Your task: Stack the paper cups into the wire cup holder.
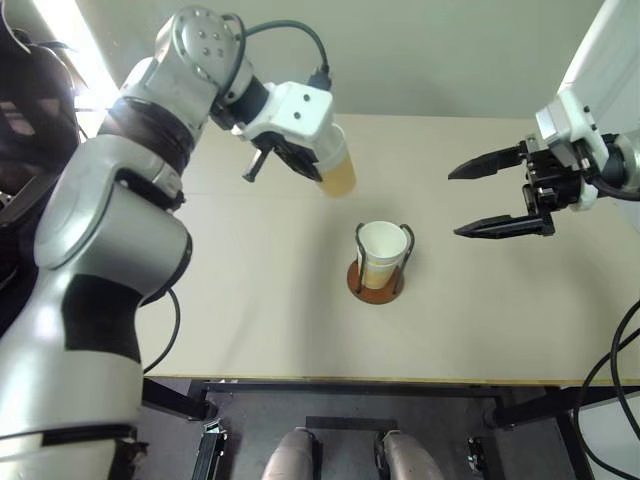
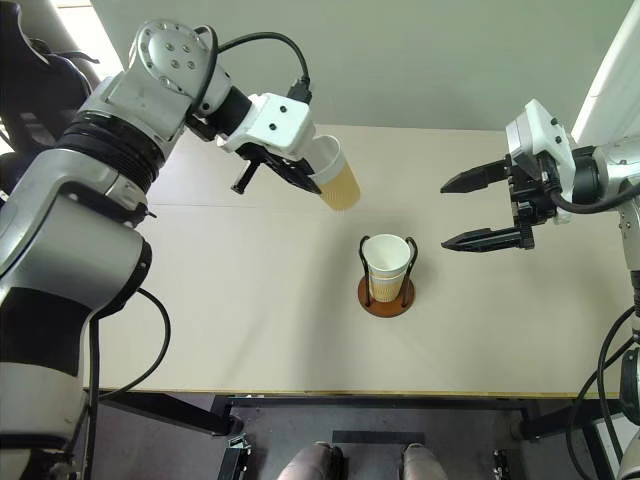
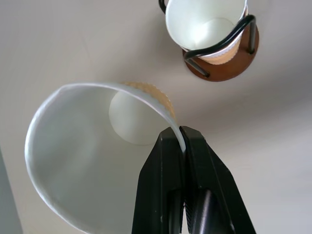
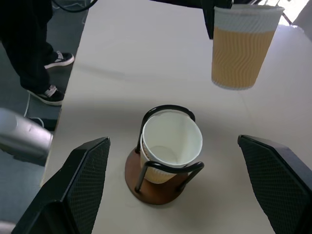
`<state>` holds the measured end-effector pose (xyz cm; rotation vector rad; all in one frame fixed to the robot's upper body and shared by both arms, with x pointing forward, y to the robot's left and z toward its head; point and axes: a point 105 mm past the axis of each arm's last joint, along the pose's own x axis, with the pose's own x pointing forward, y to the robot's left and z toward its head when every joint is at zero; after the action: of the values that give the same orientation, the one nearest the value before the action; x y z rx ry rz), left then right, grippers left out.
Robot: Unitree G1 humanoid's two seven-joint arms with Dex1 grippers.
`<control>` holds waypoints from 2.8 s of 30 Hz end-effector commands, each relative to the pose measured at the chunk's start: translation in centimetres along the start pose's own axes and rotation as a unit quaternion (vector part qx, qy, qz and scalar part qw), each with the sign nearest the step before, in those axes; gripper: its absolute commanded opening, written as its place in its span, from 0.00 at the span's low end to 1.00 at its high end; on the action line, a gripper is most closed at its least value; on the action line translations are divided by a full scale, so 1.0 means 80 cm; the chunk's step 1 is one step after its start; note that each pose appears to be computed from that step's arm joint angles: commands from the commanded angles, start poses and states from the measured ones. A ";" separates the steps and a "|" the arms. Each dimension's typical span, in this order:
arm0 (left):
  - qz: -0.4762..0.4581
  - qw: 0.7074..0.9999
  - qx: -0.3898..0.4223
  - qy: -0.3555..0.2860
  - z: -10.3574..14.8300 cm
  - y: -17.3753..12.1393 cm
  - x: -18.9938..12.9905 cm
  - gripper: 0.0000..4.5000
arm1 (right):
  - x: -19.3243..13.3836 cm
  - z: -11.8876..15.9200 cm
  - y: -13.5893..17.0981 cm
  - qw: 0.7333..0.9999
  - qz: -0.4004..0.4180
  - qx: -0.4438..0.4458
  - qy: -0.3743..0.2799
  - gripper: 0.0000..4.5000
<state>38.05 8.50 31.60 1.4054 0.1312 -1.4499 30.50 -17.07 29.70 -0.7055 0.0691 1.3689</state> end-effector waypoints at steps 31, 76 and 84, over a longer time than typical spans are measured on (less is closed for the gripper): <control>-0.065 0.993 0.079 -0.066 0.083 0.014 0.048 0.01 | -0.046 -0.016 0.001 0.999 -0.021 -0.033 0.033 0.97; -0.126 0.983 0.117 -0.064 0.080 -0.012 0.090 0.01 | -0.041 -0.018 0.010 0.999 -0.010 -0.030 0.036 0.97; -0.127 0.981 0.134 -0.052 0.076 -0.013 0.092 0.01 | -0.040 -0.018 0.010 0.999 -0.012 -0.031 0.034 0.97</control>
<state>35.43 0.31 26.63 1.5452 0.0621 -1.7907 30.08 -20.46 28.20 -0.7725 0.1303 1.3466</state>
